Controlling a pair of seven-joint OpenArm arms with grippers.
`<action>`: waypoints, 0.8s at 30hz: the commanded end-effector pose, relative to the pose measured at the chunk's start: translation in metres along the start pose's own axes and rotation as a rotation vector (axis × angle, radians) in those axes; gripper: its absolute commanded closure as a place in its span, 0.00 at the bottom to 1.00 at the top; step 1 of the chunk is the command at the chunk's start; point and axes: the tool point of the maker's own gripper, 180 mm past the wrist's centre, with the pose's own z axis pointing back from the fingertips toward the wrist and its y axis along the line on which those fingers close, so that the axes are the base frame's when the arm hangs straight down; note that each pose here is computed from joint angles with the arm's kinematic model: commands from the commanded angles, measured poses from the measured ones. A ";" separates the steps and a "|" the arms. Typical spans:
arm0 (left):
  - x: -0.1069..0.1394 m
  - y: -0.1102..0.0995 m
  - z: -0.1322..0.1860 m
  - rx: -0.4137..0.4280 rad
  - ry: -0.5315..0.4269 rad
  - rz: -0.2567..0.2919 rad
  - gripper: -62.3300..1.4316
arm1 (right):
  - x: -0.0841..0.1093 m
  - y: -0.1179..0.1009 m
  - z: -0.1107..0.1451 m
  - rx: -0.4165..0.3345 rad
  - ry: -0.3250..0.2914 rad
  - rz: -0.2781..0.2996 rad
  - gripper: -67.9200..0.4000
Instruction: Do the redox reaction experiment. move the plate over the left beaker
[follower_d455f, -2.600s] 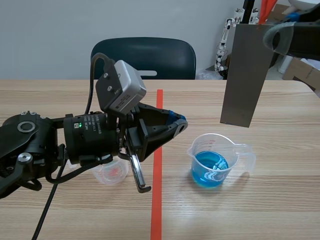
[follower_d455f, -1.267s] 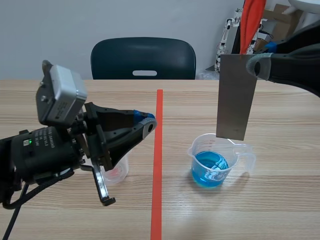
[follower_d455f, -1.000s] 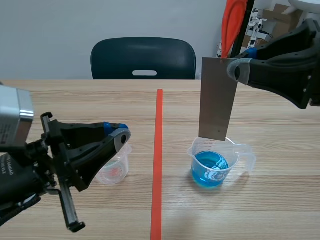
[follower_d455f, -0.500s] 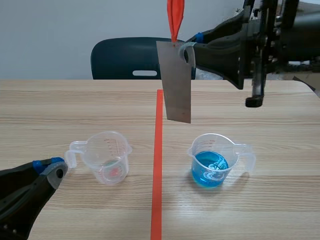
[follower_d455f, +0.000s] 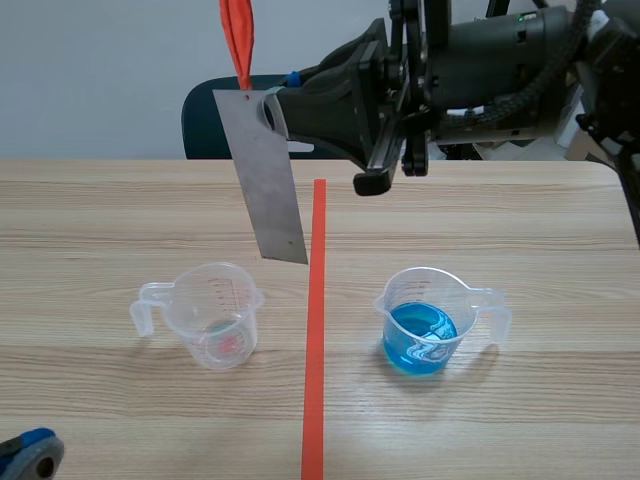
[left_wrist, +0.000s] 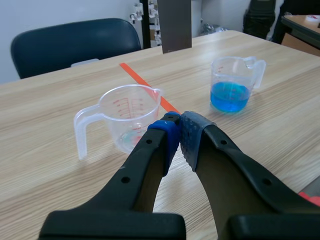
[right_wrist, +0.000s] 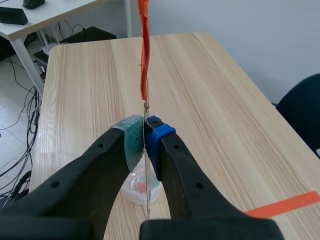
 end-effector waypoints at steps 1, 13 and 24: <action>0.000 -0.001 0.005 0.028 -0.012 0.015 0.93 | 0.013 -0.001 -0.003 0.006 -0.036 0.013 0.98; -0.044 -0.003 0.045 0.170 0.098 0.074 0.93 | 0.020 0.011 -0.036 0.018 -0.028 0.027 0.98; -0.048 -0.007 0.037 0.219 0.080 0.070 0.00 | 0.030 0.013 -0.055 -0.010 -0.035 0.069 0.98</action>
